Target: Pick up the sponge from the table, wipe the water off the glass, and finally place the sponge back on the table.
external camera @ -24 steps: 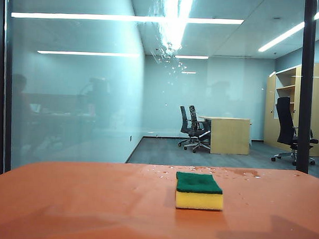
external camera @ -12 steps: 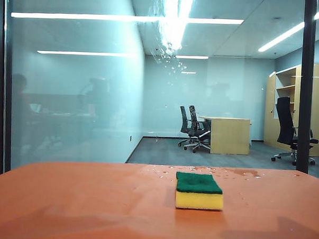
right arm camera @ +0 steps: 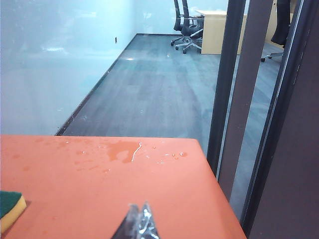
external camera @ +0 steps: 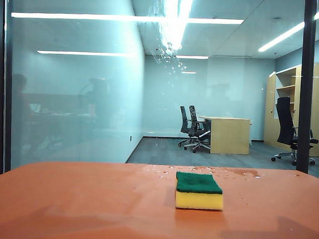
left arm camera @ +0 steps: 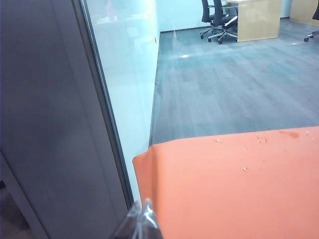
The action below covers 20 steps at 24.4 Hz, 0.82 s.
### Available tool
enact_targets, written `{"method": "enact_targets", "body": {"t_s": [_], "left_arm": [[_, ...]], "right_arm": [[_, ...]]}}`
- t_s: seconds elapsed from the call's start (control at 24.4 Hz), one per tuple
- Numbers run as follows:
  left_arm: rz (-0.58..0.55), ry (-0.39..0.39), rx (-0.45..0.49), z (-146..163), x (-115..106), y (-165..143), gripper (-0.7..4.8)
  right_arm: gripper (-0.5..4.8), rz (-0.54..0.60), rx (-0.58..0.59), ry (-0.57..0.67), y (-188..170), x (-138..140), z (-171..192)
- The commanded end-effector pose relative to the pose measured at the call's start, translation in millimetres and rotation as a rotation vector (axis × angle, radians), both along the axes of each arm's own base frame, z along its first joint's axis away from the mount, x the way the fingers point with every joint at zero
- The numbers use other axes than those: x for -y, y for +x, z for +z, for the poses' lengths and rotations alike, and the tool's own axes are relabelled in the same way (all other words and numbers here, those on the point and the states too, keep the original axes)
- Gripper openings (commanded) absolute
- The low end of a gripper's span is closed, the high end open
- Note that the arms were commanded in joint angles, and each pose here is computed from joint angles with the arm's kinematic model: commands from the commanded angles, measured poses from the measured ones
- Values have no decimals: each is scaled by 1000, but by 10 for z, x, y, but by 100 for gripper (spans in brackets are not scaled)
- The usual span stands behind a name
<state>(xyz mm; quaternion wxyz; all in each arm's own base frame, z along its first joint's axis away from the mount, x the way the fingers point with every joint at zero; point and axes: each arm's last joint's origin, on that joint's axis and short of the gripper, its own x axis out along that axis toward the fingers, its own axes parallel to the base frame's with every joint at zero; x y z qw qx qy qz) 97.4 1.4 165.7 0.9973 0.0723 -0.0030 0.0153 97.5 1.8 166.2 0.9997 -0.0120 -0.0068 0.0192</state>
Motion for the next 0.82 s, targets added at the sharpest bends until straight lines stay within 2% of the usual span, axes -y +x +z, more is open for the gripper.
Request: {"method": "enact_targets", "body": {"t_s": [0.04, 0.16, 0.25, 0.29, 0.37, 0.53, 0.57, 0.66, 0.82], "left_arm": [[-1, 1, 16, 24, 0, -2, -5], [-14, -7, 17, 26, 4, -2, -5], [-53, -6, 16, 26, 16, -2, -5], [-90, -30, 15, 25, 26, -2, -5], [-158, -87, 11, 25, 46, -4, -5], [-299, -144, -4, 24, 85, -12, -4], [-323, -145, -8, 22, 92, -14, 2], [-365, -159, -28, 6, 104, -18, 58], [-394, -168, -66, -27, 113, -21, 68]], "right_arm": [[-8, 0, 12, -3, 2, 0, 2], [-8, -1, 26, -3, 2, 0, 16], [-8, 0, 53, -2, 0, -1, 43], [-8, 11, 63, 7, -2, -4, 56], [-9, 51, 68, 73, -3, -14, 66], [-9, 93, 21, 208, -4, -26, 38], [-9, 94, 19, 209, -3, -27, 36], [-9, 99, 22, 222, -5, -31, 46], [-9, 100, 21, 268, -38, -30, 171]]}}
